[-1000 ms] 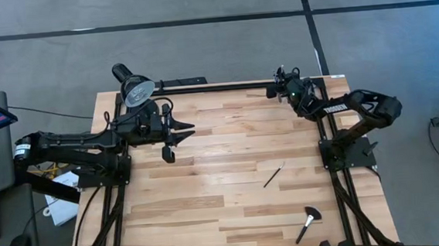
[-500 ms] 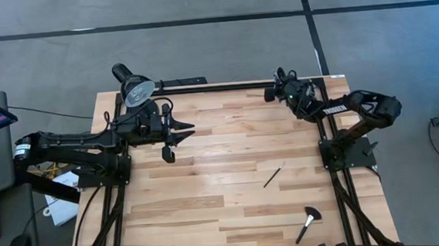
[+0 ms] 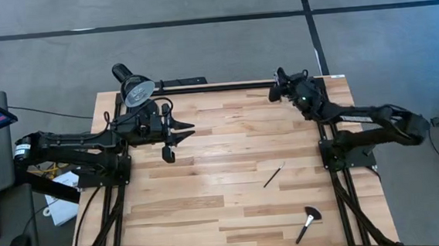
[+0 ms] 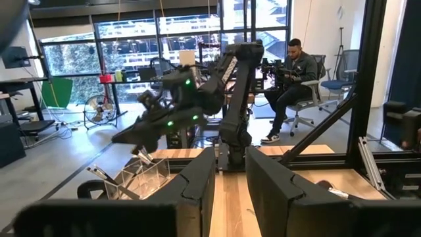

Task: Sort items
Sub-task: Put the highlighter brush into the transparent organizer

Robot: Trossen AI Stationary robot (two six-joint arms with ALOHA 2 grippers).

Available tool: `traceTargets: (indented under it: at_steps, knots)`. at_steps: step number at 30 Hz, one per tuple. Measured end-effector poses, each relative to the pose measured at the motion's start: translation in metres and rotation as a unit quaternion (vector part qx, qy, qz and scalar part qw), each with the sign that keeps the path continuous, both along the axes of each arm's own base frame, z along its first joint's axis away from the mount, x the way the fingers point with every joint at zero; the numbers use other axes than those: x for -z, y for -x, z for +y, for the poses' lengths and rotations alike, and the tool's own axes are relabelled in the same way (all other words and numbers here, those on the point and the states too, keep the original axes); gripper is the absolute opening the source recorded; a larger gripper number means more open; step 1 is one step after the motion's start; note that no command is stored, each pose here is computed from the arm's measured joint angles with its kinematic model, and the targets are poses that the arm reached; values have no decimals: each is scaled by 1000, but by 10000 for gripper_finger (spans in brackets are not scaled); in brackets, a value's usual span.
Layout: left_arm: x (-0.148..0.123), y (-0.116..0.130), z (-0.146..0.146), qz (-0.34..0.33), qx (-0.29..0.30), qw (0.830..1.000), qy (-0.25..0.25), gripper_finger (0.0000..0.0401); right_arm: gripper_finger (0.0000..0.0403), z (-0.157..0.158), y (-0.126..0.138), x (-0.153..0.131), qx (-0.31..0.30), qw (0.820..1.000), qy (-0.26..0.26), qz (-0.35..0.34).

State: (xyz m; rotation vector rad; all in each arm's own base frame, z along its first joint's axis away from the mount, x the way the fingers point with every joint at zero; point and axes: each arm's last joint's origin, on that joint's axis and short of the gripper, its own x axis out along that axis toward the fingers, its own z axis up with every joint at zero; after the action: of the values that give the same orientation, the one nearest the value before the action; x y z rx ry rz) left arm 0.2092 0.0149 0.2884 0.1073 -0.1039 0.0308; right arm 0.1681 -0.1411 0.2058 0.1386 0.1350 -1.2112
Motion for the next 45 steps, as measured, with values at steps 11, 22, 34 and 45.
traceTargets:
  at_steps: [11,22,34,45]
  knots:
    - [-1,0,0,-6,0,1000,0,83,62,60,5,-22,-123,992,-12,1]
    - [-2,0,0,-8,0,1000,0,83,60,113,-13,-3,-232,969,-83,21]
    - [-1,0,0,-7,0,1000,0,83,60,163,-42,-12,-259,941,-187,114]
    - [-1,0,0,-7,0,1000,2,83,60,197,-63,-34,-244,911,-306,131]
